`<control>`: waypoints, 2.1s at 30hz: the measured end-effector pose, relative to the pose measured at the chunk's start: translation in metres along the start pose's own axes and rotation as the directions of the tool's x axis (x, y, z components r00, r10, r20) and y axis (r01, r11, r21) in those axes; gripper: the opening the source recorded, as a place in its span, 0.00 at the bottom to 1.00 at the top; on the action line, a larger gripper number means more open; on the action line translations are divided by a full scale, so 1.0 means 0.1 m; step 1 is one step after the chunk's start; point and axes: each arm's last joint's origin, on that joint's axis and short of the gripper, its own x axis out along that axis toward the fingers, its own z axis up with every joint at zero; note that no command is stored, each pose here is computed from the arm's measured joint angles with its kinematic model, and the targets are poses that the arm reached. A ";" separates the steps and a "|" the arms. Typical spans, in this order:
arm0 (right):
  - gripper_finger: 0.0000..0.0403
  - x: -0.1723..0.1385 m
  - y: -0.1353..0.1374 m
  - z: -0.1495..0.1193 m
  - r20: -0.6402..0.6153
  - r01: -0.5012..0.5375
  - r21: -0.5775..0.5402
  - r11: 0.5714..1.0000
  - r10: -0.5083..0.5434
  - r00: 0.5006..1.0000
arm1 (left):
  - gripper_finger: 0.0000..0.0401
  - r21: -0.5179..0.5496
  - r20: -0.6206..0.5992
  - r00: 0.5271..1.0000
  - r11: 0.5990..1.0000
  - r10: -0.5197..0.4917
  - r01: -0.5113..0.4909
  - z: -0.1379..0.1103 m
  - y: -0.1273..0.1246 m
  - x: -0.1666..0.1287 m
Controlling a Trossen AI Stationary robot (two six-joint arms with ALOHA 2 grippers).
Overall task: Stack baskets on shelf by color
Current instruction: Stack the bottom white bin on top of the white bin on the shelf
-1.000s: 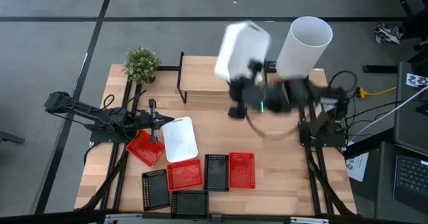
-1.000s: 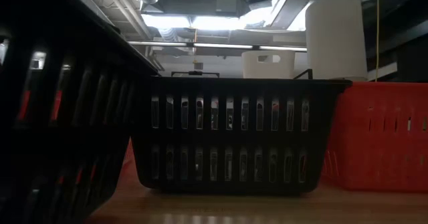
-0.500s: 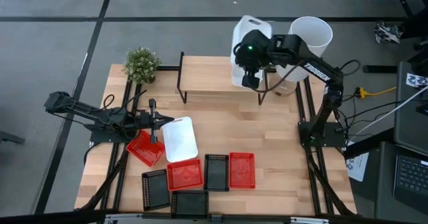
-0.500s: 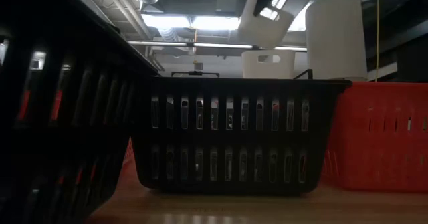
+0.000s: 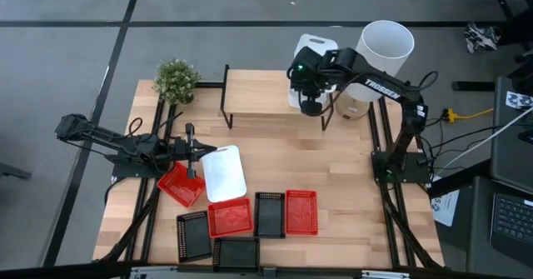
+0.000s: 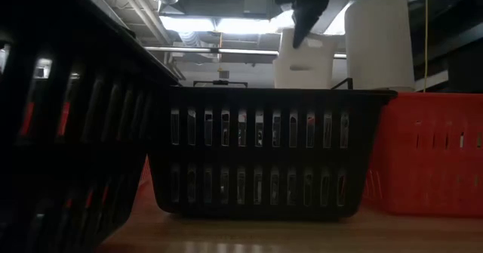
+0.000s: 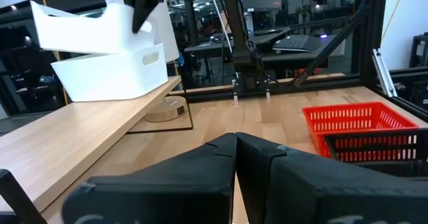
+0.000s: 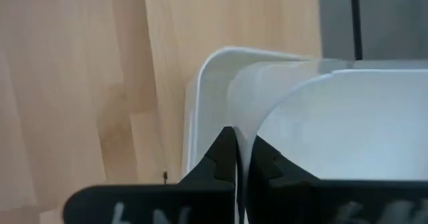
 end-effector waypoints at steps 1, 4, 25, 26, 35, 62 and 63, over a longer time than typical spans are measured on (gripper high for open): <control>0.00 0.03 0.01 -0.01 -0.011 -0.004 0.000 1.000 0.004 1.000 | 0.00 0.000 0.000 1.000 1.000 0.000 0.000 0.00 0.00 0.00; 0.00 0.07 0.03 -0.04 -0.052 -0.017 -0.006 1.000 0.017 0.999 | 0.00 0.000 0.000 1.000 1.000 0.000 0.000 0.00 0.00 0.00; 0.00 0.03 0.04 -0.10 -0.091 -0.061 -0.015 0.998 0.060 0.994 | 0.00 0.002 0.000 1.000 1.000 0.000 0.000 0.00 0.00 0.00; 0.00 0.03 0.04 -0.10 -0.091 -0.062 -0.025 0.998 0.059 0.994 | 0.00 0.002 0.000 1.000 1.000 0.000 0.000 0.00 0.00 0.00; 0.00 0.00 0.02 -0.09 -0.096 0.000 -0.040 0.999 -0.004 0.995 | 0.00 0.002 0.000 1.000 1.000 0.000 0.000 0.00 0.00 0.00; 0.00 -0.28 0.08 -0.07 -0.041 -0.059 -0.011 0.998 0.059 0.997 | 0.00 0.001 0.000 1.000 1.000 0.000 0.000 0.00 0.00 0.00; 0.00 -0.27 0.08 -0.07 -0.040 -0.062 -0.011 0.998 0.062 0.997 | 0.00 0.000 0.000 1.000 1.000 0.000 0.000 0.00 0.00 0.00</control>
